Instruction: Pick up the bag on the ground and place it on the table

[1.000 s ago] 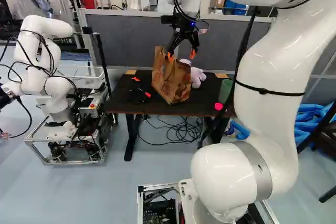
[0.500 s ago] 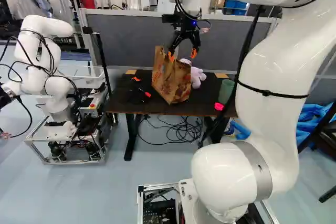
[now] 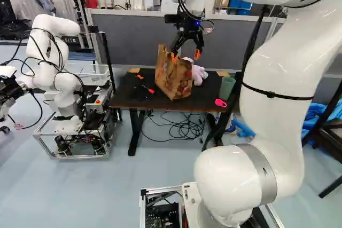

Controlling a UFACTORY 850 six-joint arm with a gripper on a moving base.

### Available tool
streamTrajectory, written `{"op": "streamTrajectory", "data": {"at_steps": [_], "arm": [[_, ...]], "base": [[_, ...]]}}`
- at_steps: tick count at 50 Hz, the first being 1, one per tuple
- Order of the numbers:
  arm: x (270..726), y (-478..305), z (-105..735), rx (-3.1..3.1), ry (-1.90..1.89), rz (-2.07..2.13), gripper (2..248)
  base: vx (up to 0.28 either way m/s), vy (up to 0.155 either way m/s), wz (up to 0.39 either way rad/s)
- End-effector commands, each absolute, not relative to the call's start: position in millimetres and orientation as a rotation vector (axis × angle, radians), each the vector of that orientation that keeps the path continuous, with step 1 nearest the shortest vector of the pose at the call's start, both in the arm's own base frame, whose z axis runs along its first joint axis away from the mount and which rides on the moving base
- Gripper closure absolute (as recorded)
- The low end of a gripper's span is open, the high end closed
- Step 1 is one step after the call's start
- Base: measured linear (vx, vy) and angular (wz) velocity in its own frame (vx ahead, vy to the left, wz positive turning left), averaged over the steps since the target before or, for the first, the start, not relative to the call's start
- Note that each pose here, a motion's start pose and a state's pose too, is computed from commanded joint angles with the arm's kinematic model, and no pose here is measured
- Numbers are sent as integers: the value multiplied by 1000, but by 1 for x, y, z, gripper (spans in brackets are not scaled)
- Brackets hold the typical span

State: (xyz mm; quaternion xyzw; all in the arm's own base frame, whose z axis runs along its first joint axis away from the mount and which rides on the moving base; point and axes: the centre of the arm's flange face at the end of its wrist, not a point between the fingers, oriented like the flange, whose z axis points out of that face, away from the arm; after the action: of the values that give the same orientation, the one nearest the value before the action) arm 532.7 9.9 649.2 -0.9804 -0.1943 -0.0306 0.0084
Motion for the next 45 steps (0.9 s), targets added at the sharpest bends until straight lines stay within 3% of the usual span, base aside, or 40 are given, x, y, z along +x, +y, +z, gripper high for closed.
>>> {"op": "streamTrajectory", "data": {"at_steps": [17,45], "arm": [[533,10,649,-3064,-607,-96,3],[533,10,649,-3064,-607,-96,3]], "base": [[-198,4,19],[-271,5,34]]}}
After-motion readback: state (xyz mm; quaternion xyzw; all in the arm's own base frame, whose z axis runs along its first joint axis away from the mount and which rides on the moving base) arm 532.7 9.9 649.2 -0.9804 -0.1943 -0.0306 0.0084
